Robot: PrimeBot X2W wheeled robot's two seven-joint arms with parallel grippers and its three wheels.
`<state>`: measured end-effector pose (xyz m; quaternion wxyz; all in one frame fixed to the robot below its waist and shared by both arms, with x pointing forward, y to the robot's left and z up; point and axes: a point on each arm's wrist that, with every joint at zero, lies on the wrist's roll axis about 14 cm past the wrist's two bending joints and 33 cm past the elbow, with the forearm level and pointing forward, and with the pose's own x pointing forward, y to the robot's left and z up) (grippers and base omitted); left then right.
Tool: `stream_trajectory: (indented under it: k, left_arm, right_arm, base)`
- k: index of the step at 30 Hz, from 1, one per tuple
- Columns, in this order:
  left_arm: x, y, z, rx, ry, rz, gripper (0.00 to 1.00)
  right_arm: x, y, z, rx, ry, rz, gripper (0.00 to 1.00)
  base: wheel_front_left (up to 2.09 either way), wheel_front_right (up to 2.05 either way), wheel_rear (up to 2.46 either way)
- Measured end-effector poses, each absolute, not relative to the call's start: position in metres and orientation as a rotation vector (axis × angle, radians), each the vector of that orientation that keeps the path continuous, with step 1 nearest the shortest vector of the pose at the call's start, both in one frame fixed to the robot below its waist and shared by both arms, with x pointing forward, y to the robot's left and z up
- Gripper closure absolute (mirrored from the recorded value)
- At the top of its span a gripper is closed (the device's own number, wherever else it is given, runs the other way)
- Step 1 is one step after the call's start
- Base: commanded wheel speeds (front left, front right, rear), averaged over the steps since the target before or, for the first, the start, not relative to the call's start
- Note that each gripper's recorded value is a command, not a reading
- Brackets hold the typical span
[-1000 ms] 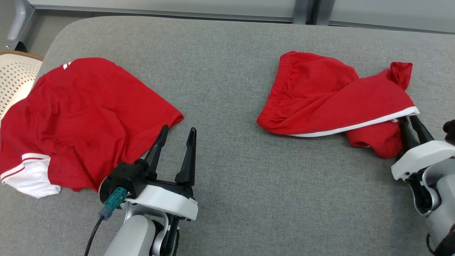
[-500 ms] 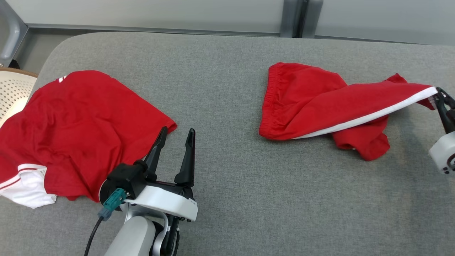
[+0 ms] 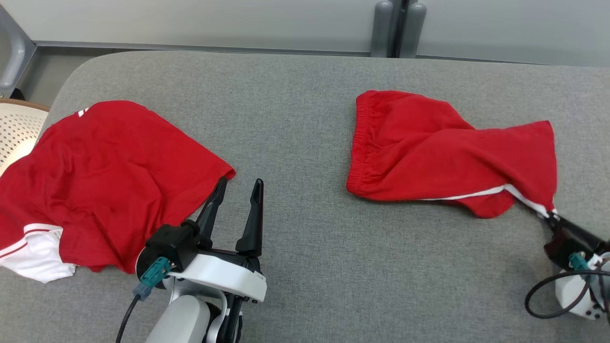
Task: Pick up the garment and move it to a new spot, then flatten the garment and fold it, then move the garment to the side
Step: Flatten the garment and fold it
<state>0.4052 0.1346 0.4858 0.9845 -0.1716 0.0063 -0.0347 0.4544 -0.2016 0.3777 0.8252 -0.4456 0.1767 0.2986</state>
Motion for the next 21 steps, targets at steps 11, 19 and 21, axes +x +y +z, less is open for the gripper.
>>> stream_trajectory:
  k: [11, 19, 21]
  left_arm:
    - [0.406, 0.131, 0.488, -0.34, 0.007, -0.082, 0.0]
    - [0.405, 0.121, 0.496, -0.345, -0.011, -0.115, 0.0]
    - [0.405, 0.117, 0.499, -0.347, -0.02, -0.127, 0.0]
  right_arm:
    - [0.437, -0.207, 0.374, -0.727, 0.43, 0.538, 0.0]
    - [0.442, -0.231, 0.421, -0.355, 0.295, 0.246, 0.0]
    - [0.437, -0.231, 0.427, -0.231, 0.255, 0.182, 0.0]
  base:
    - [0.0, 0.0, 0.0]
    - [0.0, 0.0, 0.0]
    - [0.0, 0.0, 0.0]
